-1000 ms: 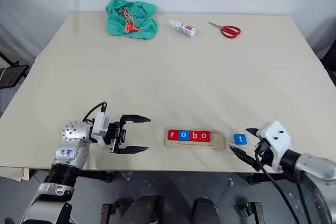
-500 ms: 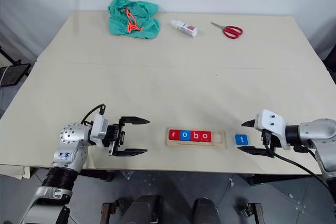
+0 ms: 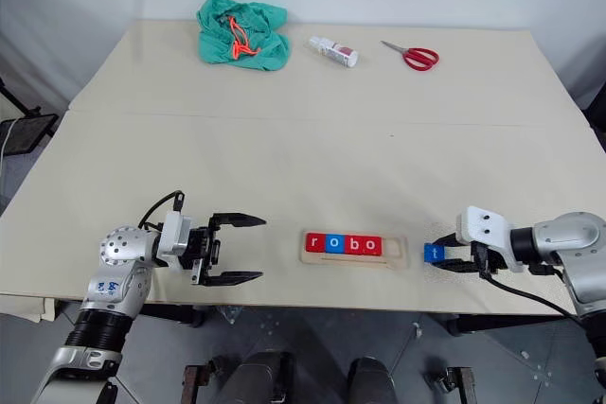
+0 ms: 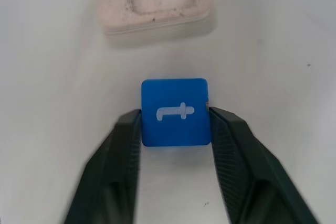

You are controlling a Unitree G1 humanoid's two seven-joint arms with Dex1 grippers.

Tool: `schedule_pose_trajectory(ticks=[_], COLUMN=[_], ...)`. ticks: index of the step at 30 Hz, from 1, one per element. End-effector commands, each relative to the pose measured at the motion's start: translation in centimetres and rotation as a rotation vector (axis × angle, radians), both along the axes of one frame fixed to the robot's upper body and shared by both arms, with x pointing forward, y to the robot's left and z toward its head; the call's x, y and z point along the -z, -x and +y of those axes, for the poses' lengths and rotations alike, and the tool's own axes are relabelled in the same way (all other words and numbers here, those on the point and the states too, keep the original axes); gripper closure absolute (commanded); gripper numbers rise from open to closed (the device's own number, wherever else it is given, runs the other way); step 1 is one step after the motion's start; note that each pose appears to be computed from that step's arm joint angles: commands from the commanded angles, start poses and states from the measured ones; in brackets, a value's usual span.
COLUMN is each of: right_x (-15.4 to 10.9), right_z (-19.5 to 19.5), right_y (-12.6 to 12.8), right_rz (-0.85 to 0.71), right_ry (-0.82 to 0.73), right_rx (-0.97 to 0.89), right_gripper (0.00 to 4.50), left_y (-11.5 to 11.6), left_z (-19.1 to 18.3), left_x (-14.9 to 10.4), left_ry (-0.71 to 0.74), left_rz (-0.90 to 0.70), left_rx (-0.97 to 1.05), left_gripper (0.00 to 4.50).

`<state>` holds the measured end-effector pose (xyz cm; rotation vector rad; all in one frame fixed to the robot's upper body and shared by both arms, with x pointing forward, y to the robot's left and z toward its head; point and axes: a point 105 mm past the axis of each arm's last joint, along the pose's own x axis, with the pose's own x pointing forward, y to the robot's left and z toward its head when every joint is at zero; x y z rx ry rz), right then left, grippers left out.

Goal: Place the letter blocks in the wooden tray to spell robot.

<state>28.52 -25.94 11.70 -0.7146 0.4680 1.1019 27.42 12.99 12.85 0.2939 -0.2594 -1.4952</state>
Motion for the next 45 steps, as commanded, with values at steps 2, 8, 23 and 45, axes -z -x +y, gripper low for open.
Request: schedule_pose_trajectory(ticks=[2,8,23,45], right_x=[-2.7,-4.6,-2.4,-4.8], right_z=[1.0,5.0,6.7,7.2], right_y=[-0.8,0.0,-0.1,-1.0], right_rz=[-0.071,-0.031,0.019,-0.068], right_ry=[-0.068,-0.156,-0.118,-0.227], right_rx=[0.056,0.003,-0.071,0.021], right_gripper=[3.05,3.05,3.05,0.68], left_y=[-0.3,-0.7,-0.7,-1.2], left_z=[0.1,-0.2,0.1,-0.2], left_x=[-0.9,-1.0,-1.0,-0.9], left_ry=[0.009,0.013,0.016,0.022], left_rz=[-0.033,-0.034,-0.041,-0.043], left_rx=[0.002,0.014,-0.007,-0.009], left_gripper=[0.0,0.0,0.0,0.0])
